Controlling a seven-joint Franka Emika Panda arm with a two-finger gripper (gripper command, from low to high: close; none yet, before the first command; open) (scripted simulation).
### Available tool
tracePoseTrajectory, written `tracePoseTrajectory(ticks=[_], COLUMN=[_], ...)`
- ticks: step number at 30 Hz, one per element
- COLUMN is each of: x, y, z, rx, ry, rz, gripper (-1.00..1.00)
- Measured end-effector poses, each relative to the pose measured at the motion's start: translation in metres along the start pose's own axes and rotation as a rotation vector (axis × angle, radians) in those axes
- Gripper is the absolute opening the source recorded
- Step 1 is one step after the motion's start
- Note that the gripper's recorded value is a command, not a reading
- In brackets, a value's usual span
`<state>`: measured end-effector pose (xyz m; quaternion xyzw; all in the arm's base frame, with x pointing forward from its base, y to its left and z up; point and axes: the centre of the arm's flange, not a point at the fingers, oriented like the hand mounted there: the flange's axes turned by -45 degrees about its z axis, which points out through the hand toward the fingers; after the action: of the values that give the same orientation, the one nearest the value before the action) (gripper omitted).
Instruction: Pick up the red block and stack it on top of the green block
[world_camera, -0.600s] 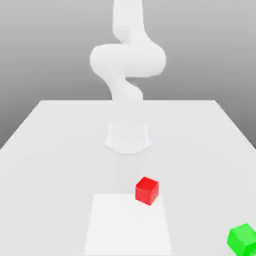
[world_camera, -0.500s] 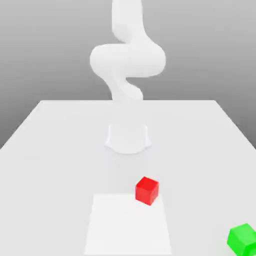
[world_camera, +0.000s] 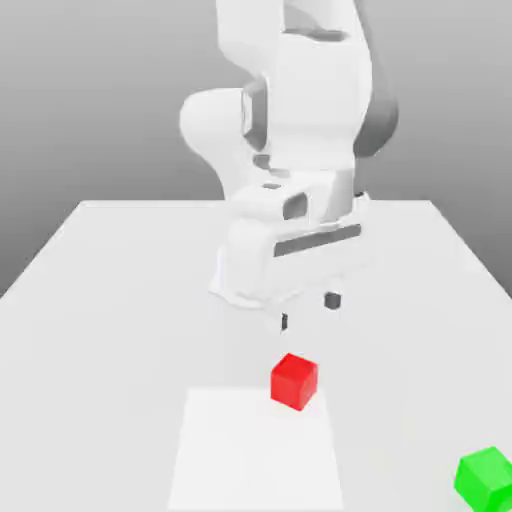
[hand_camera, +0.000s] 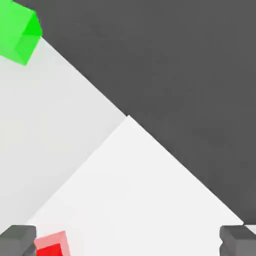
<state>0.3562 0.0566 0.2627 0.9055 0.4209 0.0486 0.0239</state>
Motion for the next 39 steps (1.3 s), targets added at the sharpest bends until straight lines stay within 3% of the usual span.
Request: tracePoseTrajectory(ticks=[4,19,20,39], x=[-0.027,-0.034,-0.035,-0.028], y=[-0.03,-0.039,-0.04,-0.032], z=[0.046,0.111,0.114,0.065], rx=[0.078,0.086,0.087,0.082], ry=[-0.057,-0.063,-0.063,-0.065], rz=[-0.119,-0.132,-0.133,-0.13], gripper=[0.0,0.0,-1.0,-1.0])
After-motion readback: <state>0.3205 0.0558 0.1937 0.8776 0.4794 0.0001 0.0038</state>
